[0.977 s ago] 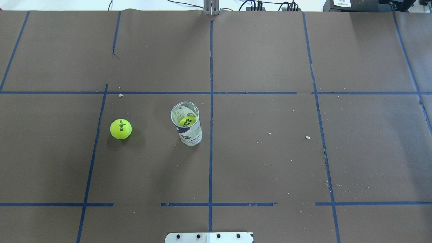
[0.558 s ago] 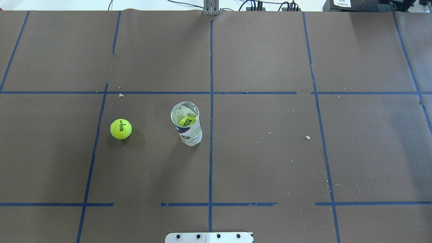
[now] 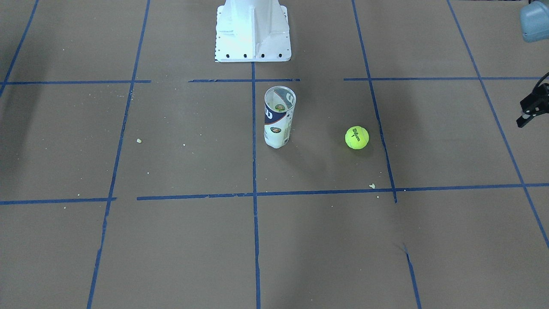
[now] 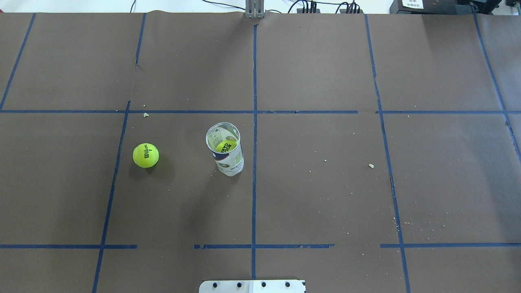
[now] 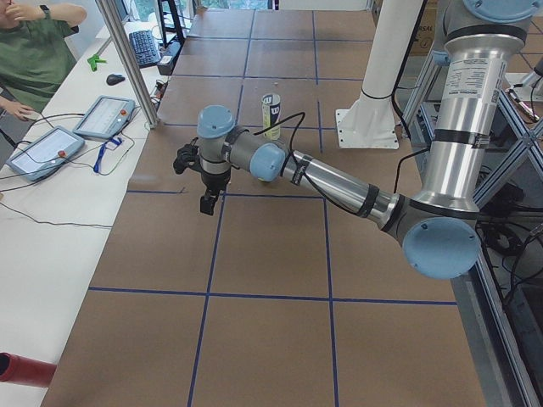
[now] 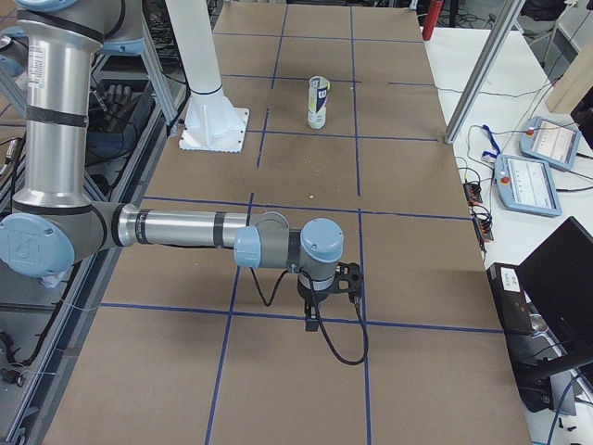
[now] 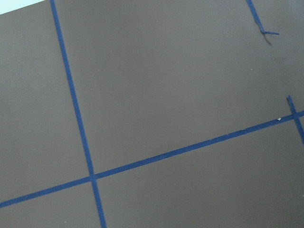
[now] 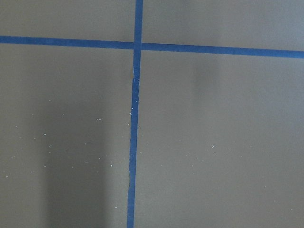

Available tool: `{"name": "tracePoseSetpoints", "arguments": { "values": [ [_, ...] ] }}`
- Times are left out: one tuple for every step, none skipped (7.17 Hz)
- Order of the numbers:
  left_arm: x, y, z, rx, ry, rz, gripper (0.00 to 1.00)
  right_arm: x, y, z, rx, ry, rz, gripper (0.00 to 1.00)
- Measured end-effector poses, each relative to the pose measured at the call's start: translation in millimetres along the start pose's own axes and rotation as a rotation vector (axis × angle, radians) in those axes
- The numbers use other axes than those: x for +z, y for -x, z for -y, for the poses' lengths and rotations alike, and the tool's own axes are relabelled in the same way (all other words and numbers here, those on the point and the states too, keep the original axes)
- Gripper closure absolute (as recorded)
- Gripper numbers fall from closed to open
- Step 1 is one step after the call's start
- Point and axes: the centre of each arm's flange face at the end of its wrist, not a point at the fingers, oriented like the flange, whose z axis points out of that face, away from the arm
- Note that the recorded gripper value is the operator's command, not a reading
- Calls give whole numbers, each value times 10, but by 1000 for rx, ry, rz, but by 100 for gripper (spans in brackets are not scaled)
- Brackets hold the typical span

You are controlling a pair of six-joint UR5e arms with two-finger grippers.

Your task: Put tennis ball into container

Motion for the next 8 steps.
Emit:
{"name": "tracePoseSetpoints", "arguments": {
  "values": [
    [140, -475, 97, -44, 17, -30, 0, 1, 0, -1, 0, 0, 0, 0],
    [264, -919, 170, -90, 26, -43, 0, 1, -1, -2, 0, 0, 0, 0],
    [405, -1351, 194, -140, 25, -37, 0, 2, -1, -2, 0, 0, 0, 0],
    [578, -1725, 150, -189, 15, -29, 0, 2, -2, -3, 0, 0, 0, 0],
    [771, -2013, 67, -229, -6, -23, 0, 2, -1, -3, 0, 0, 0, 0],
    [1004, -2276, -58, -263, -24, -16, 0, 2, -1, -3, 0, 0, 0, 0],
    [1227, -2497, -196, -287, -33, -12, 0, 2, -2, -3, 0, 0, 0, 0],
    [1436, -2666, -336, -308, -34, -7, 0, 2, -2, -3, 0, 0, 0, 0]
  ]
}}
